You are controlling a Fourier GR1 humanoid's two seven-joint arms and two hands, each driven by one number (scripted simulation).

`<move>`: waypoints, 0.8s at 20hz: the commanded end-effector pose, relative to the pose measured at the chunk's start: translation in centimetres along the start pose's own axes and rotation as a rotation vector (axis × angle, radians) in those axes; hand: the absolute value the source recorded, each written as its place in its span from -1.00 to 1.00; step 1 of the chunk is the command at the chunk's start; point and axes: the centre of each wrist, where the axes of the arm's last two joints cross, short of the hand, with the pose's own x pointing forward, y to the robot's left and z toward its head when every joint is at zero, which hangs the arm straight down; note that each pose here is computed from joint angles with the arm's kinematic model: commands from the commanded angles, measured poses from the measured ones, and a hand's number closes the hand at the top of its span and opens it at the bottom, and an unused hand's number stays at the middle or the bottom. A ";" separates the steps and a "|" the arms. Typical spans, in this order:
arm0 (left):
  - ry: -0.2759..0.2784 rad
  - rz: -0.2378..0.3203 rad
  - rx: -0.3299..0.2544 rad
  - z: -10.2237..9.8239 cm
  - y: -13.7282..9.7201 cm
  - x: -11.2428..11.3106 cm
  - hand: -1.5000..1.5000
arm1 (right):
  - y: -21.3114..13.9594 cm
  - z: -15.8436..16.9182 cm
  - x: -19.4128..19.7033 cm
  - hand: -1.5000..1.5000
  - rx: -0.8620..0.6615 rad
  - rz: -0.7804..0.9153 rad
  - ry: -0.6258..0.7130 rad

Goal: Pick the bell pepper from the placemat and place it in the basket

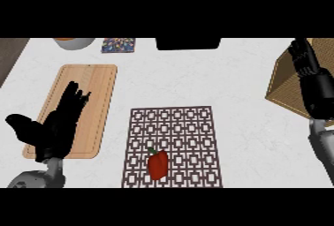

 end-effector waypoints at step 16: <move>-0.245 -0.287 -0.332 -2.1 1.9 2.9 0.00 | 28.8 14.9 6.1 -1.00 0.502 0.034 -0.156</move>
